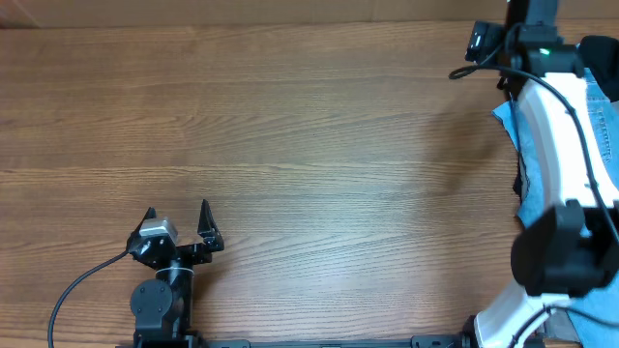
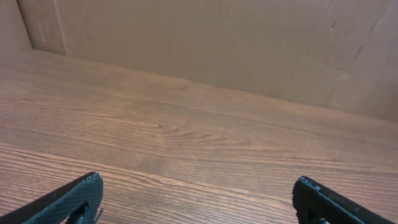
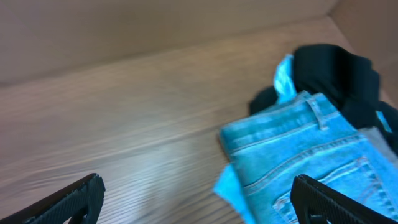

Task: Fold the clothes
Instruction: 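Reach the right gripper to the top of the light-blue jeans on the stack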

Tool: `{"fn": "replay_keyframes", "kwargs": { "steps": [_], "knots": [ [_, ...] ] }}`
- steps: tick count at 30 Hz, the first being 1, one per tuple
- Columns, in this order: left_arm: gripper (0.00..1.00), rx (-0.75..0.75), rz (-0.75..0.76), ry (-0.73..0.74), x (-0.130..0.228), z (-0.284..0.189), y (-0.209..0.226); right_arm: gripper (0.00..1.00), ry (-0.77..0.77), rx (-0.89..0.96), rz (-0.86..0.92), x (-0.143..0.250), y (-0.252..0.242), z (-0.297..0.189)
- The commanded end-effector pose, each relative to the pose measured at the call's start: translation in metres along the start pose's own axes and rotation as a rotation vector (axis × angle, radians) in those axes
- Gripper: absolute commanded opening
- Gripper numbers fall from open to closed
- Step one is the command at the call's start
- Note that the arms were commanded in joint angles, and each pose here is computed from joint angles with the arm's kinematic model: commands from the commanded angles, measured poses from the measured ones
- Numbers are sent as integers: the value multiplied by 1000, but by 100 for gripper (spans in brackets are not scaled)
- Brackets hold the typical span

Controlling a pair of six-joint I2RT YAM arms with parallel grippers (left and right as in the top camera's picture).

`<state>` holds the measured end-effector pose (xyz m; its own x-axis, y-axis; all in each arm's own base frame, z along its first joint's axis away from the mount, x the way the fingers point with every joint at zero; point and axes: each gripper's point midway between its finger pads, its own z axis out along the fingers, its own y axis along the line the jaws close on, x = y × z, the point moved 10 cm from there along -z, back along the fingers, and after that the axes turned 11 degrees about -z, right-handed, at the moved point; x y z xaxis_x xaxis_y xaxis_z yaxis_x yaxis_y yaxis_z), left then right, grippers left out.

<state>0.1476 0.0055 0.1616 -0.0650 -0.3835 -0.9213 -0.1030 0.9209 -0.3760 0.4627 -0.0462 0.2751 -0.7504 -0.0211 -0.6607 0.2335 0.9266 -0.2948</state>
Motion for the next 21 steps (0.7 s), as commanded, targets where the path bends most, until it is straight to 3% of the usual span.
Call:
{"fn": "replay_keyframes", "kwargs": {
  "steps": [1,11,21],
  "knots": [
    [100,-2,23,-4,0,0,0,100,69,207,-61,9,-6,35],
    [100,-2,23,-4,0,0,0,100,235,407,-272,52,10,111],
    [100,-2,23,-4,0,0,0,100,264,474,-300,67,13,140]
  ]
}}
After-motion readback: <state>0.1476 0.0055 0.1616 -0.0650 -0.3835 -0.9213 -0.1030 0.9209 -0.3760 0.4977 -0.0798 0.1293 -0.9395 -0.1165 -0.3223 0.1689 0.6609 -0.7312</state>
